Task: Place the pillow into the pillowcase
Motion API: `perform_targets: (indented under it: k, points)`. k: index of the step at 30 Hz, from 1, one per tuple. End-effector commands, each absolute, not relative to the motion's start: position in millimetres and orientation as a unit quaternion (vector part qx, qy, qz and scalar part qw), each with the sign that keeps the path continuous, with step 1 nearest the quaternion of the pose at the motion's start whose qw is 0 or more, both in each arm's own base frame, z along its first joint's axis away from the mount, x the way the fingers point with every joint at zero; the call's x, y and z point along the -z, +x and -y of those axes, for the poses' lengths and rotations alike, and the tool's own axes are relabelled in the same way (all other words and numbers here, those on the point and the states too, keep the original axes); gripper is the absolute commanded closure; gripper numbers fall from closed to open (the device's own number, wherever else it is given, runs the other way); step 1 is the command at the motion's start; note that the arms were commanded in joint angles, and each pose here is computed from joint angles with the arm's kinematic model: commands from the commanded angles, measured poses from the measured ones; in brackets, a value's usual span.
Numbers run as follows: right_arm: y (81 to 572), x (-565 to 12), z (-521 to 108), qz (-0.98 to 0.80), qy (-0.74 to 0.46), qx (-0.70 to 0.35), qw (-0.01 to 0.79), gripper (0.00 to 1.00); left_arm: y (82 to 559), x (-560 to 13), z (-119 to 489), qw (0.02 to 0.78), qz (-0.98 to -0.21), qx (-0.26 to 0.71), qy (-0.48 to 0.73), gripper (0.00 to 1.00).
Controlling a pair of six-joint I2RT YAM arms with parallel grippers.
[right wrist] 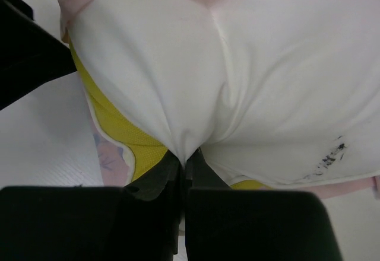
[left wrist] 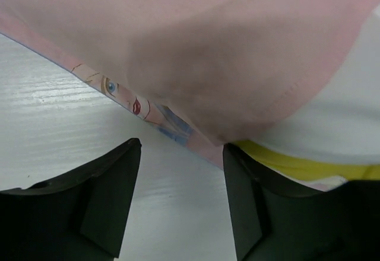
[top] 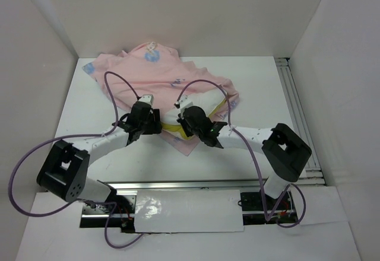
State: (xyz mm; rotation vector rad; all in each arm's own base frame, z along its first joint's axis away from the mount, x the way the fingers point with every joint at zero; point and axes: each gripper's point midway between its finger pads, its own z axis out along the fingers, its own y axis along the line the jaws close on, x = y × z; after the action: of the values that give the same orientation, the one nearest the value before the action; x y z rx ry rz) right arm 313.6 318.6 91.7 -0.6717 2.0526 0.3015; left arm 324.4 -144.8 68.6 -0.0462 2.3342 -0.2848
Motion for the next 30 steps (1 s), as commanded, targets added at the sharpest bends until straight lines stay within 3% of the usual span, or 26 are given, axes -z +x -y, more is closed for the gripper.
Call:
perform_targets:
  k: [1, 5, 15, 17, 18, 23, 30]
  points:
    - [321, -144, -336, -0.803, -0.250, -0.179, 0.511, 1.00, 351, -78, 143, 0.413, -0.906, 0.090, -0.019, 0.31]
    - [325, -141, -331, -0.808, -0.245, -0.182, 0.504, 1.00, 364, -73, 141, 0.394, -0.914, 0.080, -0.051, 0.50]
    - [322, -141, -334, -0.807, -0.250, -0.190, 0.501, 1.00, 378, -95, 142, 0.425, -0.900, 0.081, -0.053, 0.67]
    - [320, -143, -334, -0.804, -0.251, -0.195, 0.502, 1.00, 379, -91, 140, 0.420, -0.903, 0.074, -0.054, 0.83]
    - [321, -145, -335, -0.802, -0.250, -0.197, 0.506, 1.00, 382, -92, 142, 0.420, -0.903, 0.074, -0.054, 1.00]
    - [324, -157, -340, -0.788, -0.232, -0.219, 0.527, 1.00, 364, -115, 163, 0.445, -0.891, 0.087, -0.011, 1.00]
    - [346, -262, -350, -0.670, -0.125, -0.307, 0.664, 1.00, 307, -186, 210, 0.491, -0.851, 0.180, 0.053, 1.00]
